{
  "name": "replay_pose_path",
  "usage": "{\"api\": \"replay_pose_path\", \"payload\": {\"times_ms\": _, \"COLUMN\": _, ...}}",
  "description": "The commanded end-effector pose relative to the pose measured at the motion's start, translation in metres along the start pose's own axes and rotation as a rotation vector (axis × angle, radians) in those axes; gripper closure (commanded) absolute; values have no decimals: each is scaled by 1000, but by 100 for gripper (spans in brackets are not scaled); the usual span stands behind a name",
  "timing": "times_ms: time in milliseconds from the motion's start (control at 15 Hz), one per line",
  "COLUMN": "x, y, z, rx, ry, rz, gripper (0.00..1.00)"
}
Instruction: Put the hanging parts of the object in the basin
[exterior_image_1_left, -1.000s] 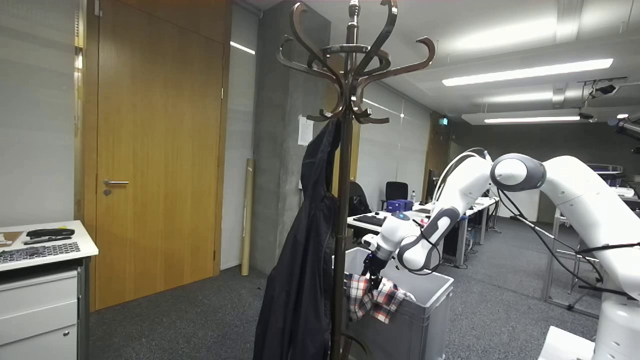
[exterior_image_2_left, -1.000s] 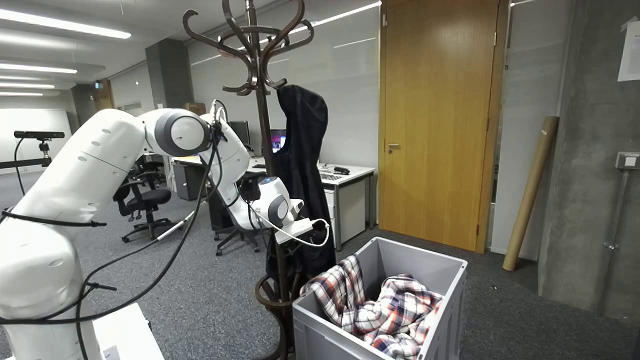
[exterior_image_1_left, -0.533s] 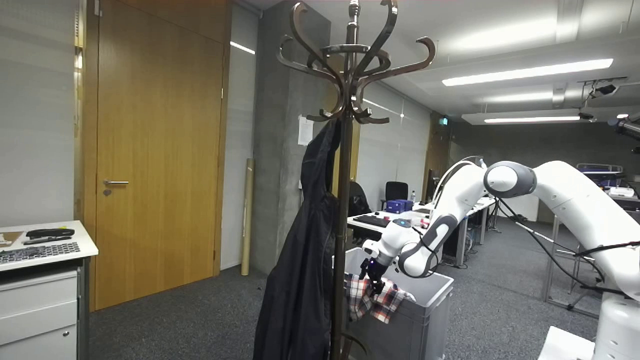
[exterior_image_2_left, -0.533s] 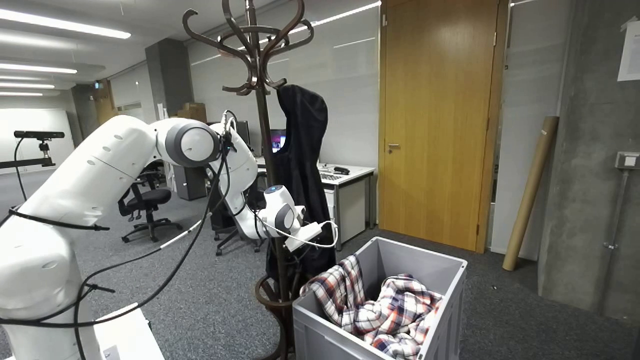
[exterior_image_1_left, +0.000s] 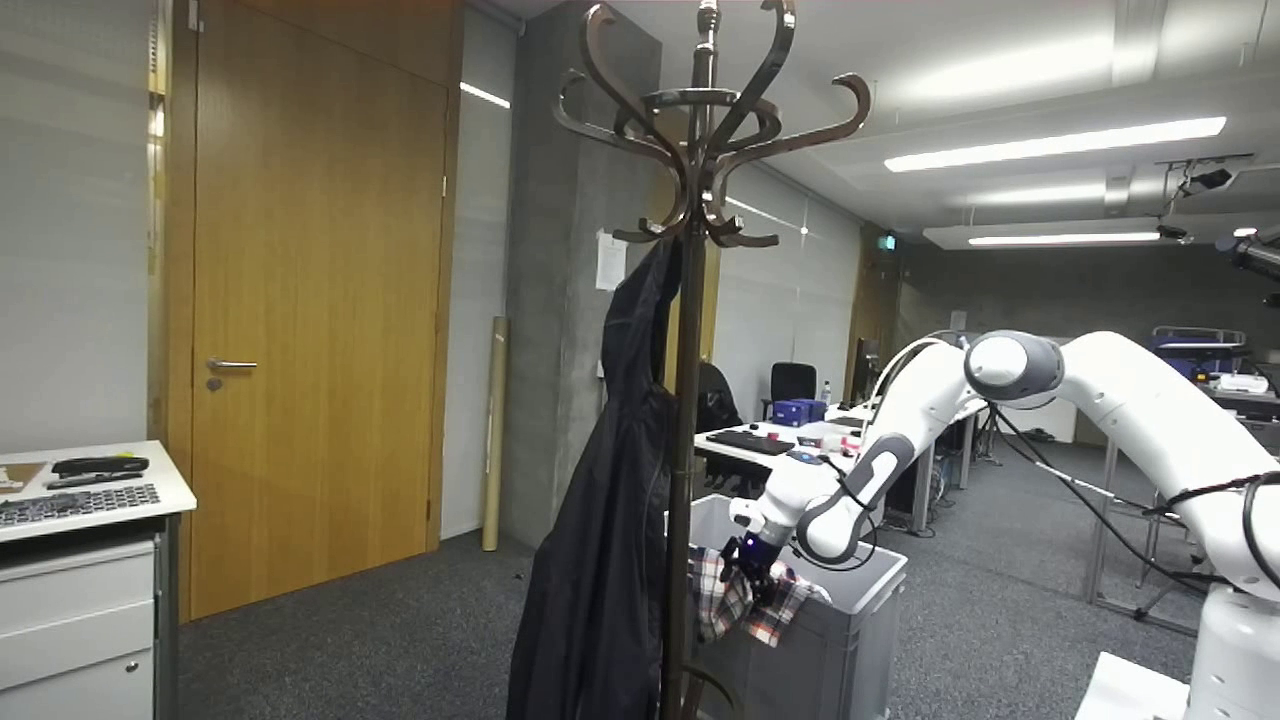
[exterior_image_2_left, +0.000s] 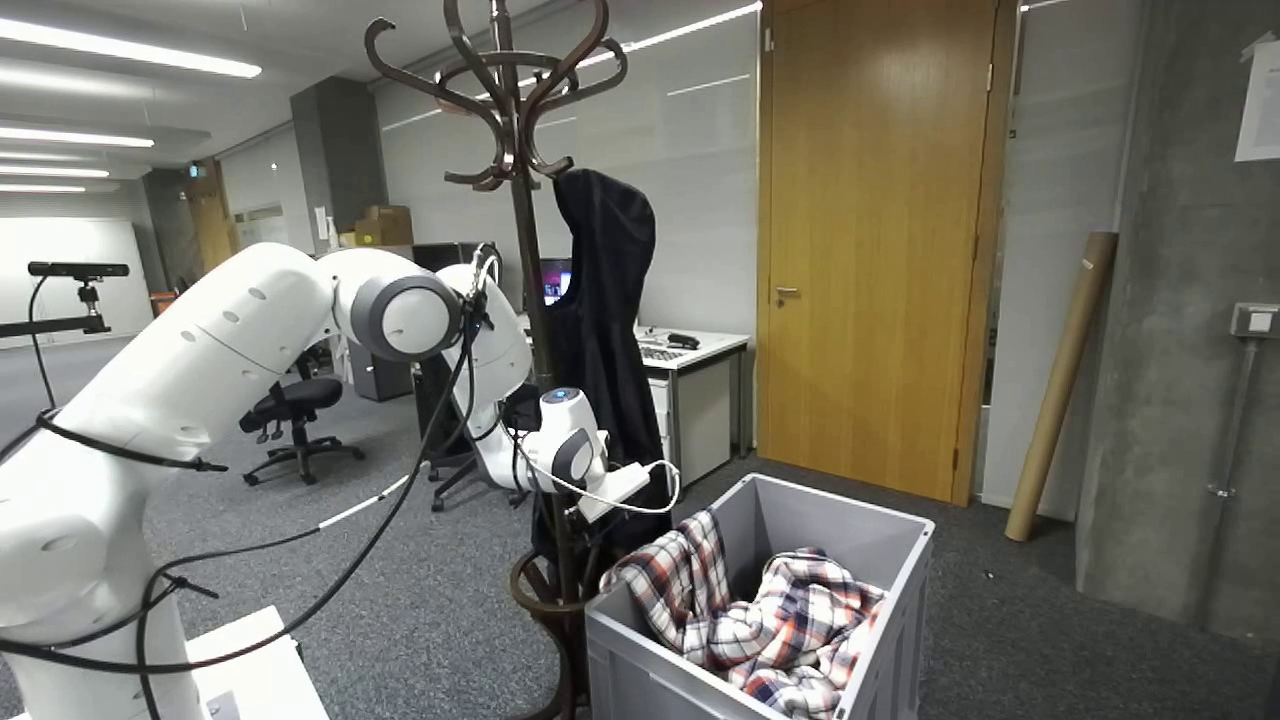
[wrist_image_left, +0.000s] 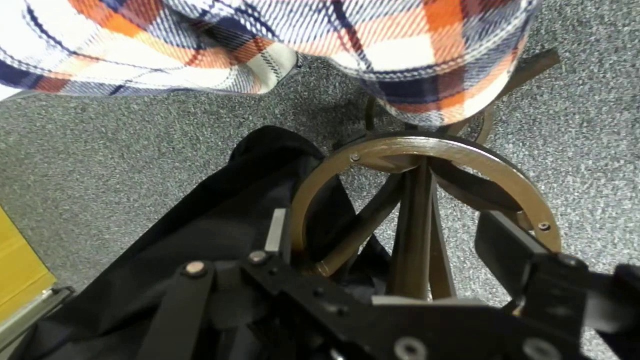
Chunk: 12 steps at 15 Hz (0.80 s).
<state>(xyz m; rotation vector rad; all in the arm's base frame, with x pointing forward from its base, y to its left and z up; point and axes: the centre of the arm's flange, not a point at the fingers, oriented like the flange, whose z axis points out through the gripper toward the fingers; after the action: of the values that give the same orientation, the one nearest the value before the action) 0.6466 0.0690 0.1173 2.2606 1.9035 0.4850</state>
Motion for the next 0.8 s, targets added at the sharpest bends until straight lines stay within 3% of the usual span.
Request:
{"api": "replay_pose_path", "payload": {"times_ms": 0, "x": -10, "y": 12, "z": 0, "rx": 86, "ry": 2, "rz": -46, "gripper": 0}}
{"api": "replay_pose_path", "payload": {"times_ms": 733, "x": -29, "y": 1, "z": 12, "rx": 319, "ry": -82, "rz": -165, "gripper": 0}}
